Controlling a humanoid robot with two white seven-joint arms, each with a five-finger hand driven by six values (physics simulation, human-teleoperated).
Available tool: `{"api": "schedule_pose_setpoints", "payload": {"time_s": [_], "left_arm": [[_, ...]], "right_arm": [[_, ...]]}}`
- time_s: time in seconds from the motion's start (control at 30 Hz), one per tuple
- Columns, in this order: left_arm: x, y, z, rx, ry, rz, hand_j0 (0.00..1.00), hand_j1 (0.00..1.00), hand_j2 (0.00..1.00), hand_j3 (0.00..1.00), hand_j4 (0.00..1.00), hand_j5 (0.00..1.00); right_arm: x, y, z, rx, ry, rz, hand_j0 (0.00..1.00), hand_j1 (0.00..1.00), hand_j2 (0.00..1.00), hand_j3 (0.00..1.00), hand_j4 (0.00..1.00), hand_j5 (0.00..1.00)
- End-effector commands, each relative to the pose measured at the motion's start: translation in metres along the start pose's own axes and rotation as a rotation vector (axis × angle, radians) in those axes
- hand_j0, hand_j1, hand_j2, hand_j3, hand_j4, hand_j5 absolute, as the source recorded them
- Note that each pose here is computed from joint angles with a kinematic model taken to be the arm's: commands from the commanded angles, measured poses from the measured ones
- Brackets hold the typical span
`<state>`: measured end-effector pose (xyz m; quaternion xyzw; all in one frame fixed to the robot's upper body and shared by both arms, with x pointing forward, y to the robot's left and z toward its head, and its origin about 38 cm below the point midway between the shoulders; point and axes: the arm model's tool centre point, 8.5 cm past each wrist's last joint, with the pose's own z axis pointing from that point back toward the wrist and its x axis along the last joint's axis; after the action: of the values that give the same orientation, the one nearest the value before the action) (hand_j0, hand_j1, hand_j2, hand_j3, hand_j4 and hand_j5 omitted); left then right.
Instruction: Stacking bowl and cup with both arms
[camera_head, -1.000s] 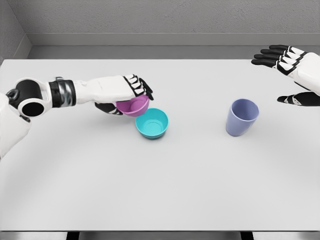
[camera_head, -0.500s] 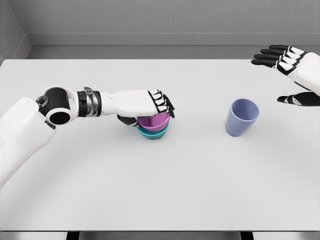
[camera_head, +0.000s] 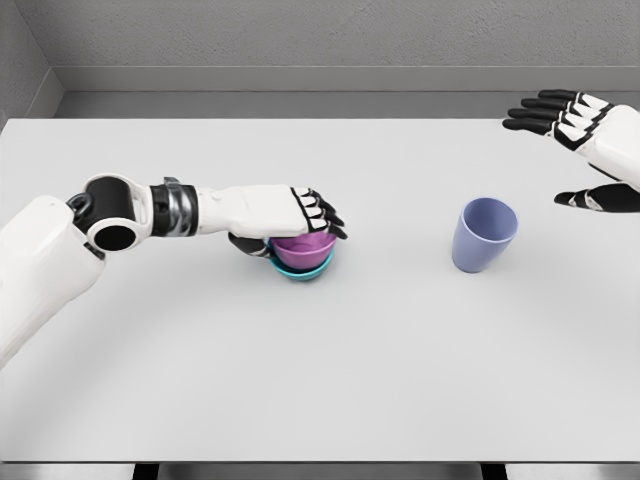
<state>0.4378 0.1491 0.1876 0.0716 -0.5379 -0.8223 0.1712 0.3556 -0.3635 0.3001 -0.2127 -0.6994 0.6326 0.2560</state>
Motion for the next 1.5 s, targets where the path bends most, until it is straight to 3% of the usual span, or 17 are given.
{"api": "schedule_pose_setpoints", "payload": {"time_s": [0.0, 0.2, 0.37, 0.47, 0.53, 0.67, 0.87, 1.0, 1.03, 1.17, 1.2, 1.23, 1.27, 1.3, 1.33, 1.4, 1.47], "left_arm": [[-0.002, 0.000, 0.004, 0.003, 0.006, 0.008, 1.00, 1.00, 1.00, 1.00, 1.00, 1.00], [-0.007, 0.002, 0.015, -0.007, 0.026, -0.007, 1.00, 1.00, 1.00, 1.00, 1.00, 1.00], [-0.022, -0.003, 0.046, -0.036, 0.083, -0.007, 1.00, 1.00, 1.00, 1.00, 1.00, 1.00], [-0.036, -0.005, 0.091, 0.008, 0.110, 0.096, 1.00, 1.00, 1.00, 1.00, 1.00, 1.00], [-0.050, -0.007, 0.135, 0.041, 0.175, 0.159, 1.00, 1.00, 1.00, 1.00, 1.00, 1.00], [-0.085, -0.027, 0.183, 0.101, 0.304, 0.307, 1.00, 1.00, 1.00, 1.00, 1.00, 1.00], [-0.099, -0.047, 0.216, 0.124, 0.402, 0.365, 1.00, 1.00, 1.00, 1.00, 1.00, 1.00], [-0.100, -0.051, 0.216, 0.117, 0.407, 0.376, 1.00, 1.00, 1.00, 1.00, 1.00, 1.00], [-0.099, -0.060, 0.218, 0.117, 0.410, 0.400, 1.00, 1.00, 1.00, 1.00, 1.00, 1.00], [-0.099, -0.081, 0.223, 0.106, 0.431, 0.456, 1.00, 1.00, 1.00, 1.00, 1.00, 1.00], [-0.099, -0.084, 0.224, 0.103, 0.434, 0.460, 1.00, 1.00, 1.00, 1.00, 1.00, 1.00], [-0.098, -0.087, 0.223, 0.099, 0.433, 0.466, 1.00, 1.00, 1.00, 1.00, 1.00, 1.00], [-0.098, -0.088, 0.224, 0.096, 0.434, 0.466, 1.00, 1.00, 1.00, 1.00, 1.00, 1.00], [-0.098, -0.088, 0.224, 0.096, 0.434, 0.466, 1.00, 1.00, 1.00, 1.00, 1.00, 1.00], [-0.098, -0.088, 0.224, 0.095, 0.436, 0.466, 1.00, 1.00, 1.00, 1.00, 1.00, 1.00], [-0.098, -0.089, 0.226, 0.090, 0.438, 0.465, 1.00, 1.00, 1.00, 1.00, 1.00, 1.00], [-0.098, -0.089, 0.226, 0.090, 0.438, 0.465, 1.00, 1.00, 1.00, 1.00, 1.00, 1.00]], "right_arm": [[0.000, -0.001, 0.000, -0.004, 0.001, -0.004, 1.00, 1.00, 1.00, 1.00, 1.00, 1.00], [0.000, -0.001, 0.000, -0.004, 0.000, -0.005, 1.00, 1.00, 1.00, 1.00, 1.00, 1.00], [0.000, -0.001, 0.000, -0.004, 0.001, -0.004, 1.00, 1.00, 1.00, 1.00, 1.00, 1.00], [0.000, 0.000, 0.000, -0.003, 0.001, -0.005, 1.00, 1.00, 1.00, 1.00, 1.00, 1.00], [0.000, -0.001, 0.000, -0.004, 0.000, -0.005, 1.00, 1.00, 1.00, 1.00, 1.00, 1.00], [0.000, -0.001, 0.000, -0.005, 0.001, -0.004, 1.00, 1.00, 1.00, 1.00, 1.00, 1.00], [0.000, -0.001, 0.000, -0.004, 0.001, -0.004, 1.00, 1.00, 1.00, 1.00, 1.00, 1.00], [-0.001, -0.005, 0.001, -0.013, 0.005, 0.003, 1.00, 1.00, 1.00, 1.00, 1.00, 1.00], [0.000, -0.012, 0.001, -0.047, 0.000, -0.002, 1.00, 1.00, 1.00, 1.00, 1.00, 1.00], [-0.002, -0.014, 0.002, -0.034, 0.006, 0.004, 1.00, 1.00, 1.00, 1.00, 1.00, 1.00], [-0.002, -0.007, 0.002, 0.033, 0.006, 0.001, 1.00, 1.00, 1.00, 1.00, 1.00, 1.00], [0.000, 0.007, 0.002, 0.202, -0.001, 0.011, 1.00, 1.00, 1.00, 1.00, 1.00, 1.00], [-0.001, 0.012, 0.003, 0.314, 0.002, 0.022, 1.00, 1.00, 1.00, 1.00, 1.00, 1.00], [-0.002, 0.015, 0.003, 0.368, 0.003, 0.029, 1.00, 1.00, 1.00, 1.00, 1.00, 1.00], [-0.005, 0.022, 0.004, 0.486, 0.033, 0.030, 1.00, 1.00, 1.00, 1.00, 1.00, 1.00], [-0.008, 0.018, 0.002, 0.483, 0.051, 0.037, 1.00, 1.00, 1.00, 1.00, 1.00, 1.00], [-0.017, 0.003, -0.001, 0.454, 0.075, 0.060, 1.00, 1.00, 1.00, 1.00, 1.00, 1.00]]}}
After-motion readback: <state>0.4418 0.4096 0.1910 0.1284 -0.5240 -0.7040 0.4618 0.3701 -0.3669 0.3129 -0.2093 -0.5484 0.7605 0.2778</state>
